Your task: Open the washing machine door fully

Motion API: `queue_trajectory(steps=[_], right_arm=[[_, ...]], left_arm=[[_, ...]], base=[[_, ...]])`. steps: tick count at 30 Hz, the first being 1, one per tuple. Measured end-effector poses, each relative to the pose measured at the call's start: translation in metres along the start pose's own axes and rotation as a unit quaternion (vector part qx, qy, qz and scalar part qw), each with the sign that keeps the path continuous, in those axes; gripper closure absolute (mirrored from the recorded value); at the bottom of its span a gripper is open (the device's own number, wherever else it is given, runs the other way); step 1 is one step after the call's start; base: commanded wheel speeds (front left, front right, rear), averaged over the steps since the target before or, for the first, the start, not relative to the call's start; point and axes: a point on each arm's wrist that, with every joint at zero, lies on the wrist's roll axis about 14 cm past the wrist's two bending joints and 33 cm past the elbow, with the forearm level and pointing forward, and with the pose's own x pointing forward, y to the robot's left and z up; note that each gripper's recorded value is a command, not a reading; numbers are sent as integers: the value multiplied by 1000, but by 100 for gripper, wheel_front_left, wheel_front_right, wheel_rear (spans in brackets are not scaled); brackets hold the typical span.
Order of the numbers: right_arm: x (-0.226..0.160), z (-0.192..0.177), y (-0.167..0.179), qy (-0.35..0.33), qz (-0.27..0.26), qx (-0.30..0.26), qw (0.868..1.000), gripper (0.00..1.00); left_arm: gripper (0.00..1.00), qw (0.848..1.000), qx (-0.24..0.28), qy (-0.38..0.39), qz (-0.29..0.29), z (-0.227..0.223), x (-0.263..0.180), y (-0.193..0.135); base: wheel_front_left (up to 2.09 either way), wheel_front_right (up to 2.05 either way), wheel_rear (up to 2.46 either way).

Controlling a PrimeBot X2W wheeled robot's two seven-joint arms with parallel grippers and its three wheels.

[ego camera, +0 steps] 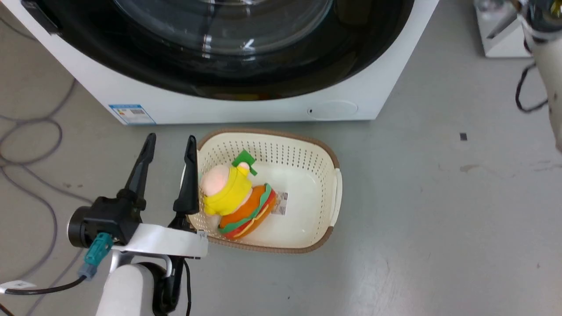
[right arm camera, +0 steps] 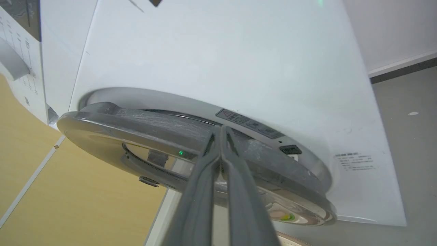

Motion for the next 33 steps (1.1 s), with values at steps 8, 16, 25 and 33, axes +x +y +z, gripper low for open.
queue_trajectory(steps=[8,16,25,33], right_arm=[[29,-14,12,72,1,-19,997,100],[41,-24,14,132,1,-2,991,100],[38,-26,17,195,5,25,981,100],[30,-31,19,225,10,27,974,100]], left_arm=[[0,1000,-11,1,-1,-12,12,3],[0,1000,-22,-1,-4,-19,20,3],[0,999,-37,-7,-5,-22,25,2],[0,999,-37,-9,-6,-20,26,1]], base=[[0,0,0],[0,0,0],[0,0,0],[0,0,0]])
